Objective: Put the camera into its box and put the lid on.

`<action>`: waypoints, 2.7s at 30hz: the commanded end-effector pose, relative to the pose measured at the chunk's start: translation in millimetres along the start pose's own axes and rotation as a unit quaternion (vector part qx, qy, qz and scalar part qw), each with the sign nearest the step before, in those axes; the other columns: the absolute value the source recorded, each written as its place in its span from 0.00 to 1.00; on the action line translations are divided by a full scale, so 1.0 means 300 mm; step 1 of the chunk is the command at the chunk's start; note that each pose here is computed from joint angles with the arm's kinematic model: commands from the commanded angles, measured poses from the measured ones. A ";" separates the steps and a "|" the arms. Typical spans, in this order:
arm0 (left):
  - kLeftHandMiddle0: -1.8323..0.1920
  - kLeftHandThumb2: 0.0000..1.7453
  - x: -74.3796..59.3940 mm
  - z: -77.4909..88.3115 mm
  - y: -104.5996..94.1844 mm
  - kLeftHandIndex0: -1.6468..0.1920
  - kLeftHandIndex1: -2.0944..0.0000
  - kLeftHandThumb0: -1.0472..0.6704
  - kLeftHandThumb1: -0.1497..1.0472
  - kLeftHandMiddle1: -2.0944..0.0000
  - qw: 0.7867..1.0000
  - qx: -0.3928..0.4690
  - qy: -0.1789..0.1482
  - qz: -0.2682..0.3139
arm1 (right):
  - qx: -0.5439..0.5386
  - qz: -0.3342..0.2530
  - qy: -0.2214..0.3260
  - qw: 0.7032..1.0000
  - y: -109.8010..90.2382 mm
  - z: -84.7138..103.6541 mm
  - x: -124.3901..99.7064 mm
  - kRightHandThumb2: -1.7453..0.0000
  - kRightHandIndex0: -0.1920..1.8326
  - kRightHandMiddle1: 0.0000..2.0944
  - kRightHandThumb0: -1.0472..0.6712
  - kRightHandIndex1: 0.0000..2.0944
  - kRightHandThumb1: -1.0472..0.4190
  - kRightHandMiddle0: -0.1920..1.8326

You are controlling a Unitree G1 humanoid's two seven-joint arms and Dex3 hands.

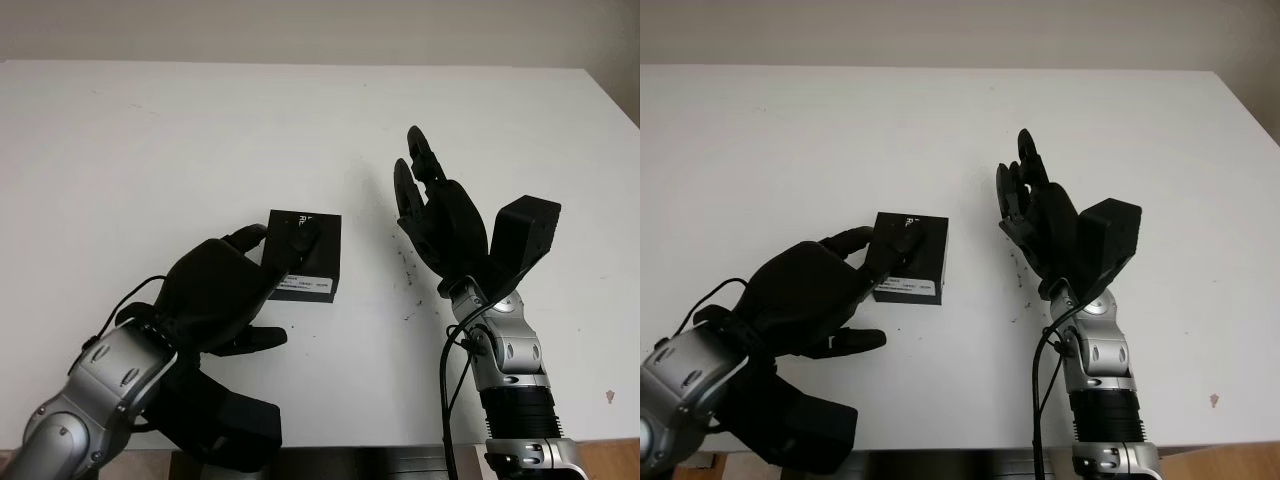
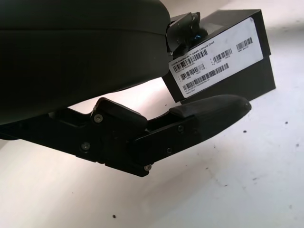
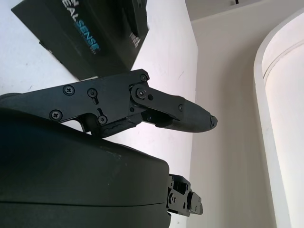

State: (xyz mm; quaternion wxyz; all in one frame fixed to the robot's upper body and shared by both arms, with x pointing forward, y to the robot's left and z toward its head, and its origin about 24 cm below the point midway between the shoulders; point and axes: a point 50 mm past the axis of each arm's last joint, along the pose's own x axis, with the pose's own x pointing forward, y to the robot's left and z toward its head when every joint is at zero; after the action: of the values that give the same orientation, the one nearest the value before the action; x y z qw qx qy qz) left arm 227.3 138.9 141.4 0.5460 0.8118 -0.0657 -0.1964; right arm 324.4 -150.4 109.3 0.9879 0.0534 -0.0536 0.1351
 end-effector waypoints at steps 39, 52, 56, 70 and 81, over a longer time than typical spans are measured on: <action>0.98 0.37 -0.067 -0.076 -0.002 0.92 0.98 0.22 1.00 0.98 0.939 -0.329 -0.077 0.058 | -0.008 -0.002 -0.009 1.000 -0.012 0.028 -0.009 0.64 0.00 0.02 0.28 0.02 0.00 0.00; 0.68 0.22 -0.092 -0.191 0.101 0.69 0.90 0.32 1.00 0.95 0.884 -0.400 -0.031 0.239 | -0.011 0.003 -0.008 1.000 -0.013 0.024 -0.010 0.64 0.00 0.02 0.28 0.01 0.00 0.00; 0.70 0.22 -0.084 -0.192 0.103 0.70 0.91 0.31 1.00 0.97 0.907 -0.334 -0.007 0.257 | -0.006 -0.001 -0.005 1.000 -0.015 0.023 -0.011 0.64 0.00 0.02 0.27 0.01 0.00 0.00; 0.98 0.27 0.005 -0.319 0.061 0.96 1.00 0.26 1.00 0.99 0.716 -0.604 -0.009 0.351 | -0.015 -0.002 -0.024 1.000 -0.012 0.051 -0.005 0.64 0.00 0.03 0.26 0.02 0.00 0.01; 1.00 0.35 0.110 -0.357 -0.060 1.00 1.00 0.19 1.00 1.00 0.579 -0.745 -0.016 0.331 | -0.037 -0.011 -0.065 0.997 0.013 0.080 0.006 0.63 0.00 0.00 0.22 0.00 0.00 0.00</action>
State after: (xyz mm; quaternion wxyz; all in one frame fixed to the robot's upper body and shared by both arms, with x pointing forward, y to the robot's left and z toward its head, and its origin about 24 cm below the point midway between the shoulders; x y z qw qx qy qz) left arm 294.1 227.7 150.3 0.9859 0.0527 -0.1588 0.0031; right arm 322.1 -151.2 127.0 0.9869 0.0319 -0.1053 0.1176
